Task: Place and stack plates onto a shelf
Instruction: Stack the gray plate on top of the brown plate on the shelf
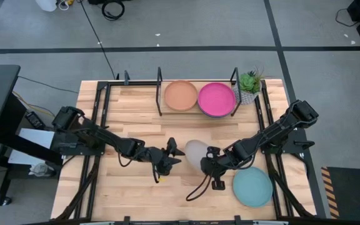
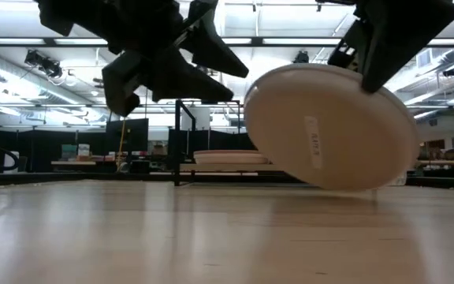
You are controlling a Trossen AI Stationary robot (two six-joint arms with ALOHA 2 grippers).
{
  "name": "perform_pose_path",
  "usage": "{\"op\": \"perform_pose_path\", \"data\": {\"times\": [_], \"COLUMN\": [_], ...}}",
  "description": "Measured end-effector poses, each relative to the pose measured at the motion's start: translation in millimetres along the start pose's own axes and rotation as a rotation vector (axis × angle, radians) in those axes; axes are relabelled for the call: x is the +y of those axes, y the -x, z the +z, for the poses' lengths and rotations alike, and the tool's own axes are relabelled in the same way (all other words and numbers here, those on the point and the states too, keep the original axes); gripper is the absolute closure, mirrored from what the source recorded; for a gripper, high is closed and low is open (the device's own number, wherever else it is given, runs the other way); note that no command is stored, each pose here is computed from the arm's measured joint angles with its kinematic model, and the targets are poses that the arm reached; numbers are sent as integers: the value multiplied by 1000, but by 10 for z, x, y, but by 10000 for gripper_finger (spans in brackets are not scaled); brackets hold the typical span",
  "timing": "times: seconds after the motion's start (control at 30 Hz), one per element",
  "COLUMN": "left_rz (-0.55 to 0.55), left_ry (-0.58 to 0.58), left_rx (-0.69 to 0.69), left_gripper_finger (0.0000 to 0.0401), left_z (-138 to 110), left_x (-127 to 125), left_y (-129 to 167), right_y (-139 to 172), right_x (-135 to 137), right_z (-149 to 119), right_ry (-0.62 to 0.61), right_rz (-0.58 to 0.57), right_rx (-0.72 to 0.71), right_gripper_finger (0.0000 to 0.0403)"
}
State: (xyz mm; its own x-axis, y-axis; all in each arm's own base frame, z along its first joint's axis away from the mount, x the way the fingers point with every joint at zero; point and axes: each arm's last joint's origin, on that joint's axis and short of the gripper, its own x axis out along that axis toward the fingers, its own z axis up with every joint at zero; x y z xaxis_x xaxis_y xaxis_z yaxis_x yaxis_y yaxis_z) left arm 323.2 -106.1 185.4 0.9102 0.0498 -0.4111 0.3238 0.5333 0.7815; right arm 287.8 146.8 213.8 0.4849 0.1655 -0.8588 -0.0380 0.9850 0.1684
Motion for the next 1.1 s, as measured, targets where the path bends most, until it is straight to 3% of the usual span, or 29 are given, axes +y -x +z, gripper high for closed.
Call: {"op": "perform_pose_path", "data": {"times": [0.47, 0.77, 0.93, 1.1], "left_rz": [-28, -35, -66, -106], "left_ry": [29, 26, 13, 17], "left_rx": [-33, -38, -30, -51], "left_gripper_finger": [198, 286, 342, 355], "left_z": [-83, -64, -76, -78], "left_x": [-10, -29, -61, -77], "left_y": [-114, -106, -102, -101], "right_y": [13, 16, 19, 45], "right_x": [69, 77, 81, 78], "right_z": [144, 160, 169, 174], "right_ry": [190, 216, 152, 105], "right_rz": [54, 58, 68, 71], "right_rx": [-158, -176, -183, -188], "right_gripper_finger": [386, 385, 373, 336]}}
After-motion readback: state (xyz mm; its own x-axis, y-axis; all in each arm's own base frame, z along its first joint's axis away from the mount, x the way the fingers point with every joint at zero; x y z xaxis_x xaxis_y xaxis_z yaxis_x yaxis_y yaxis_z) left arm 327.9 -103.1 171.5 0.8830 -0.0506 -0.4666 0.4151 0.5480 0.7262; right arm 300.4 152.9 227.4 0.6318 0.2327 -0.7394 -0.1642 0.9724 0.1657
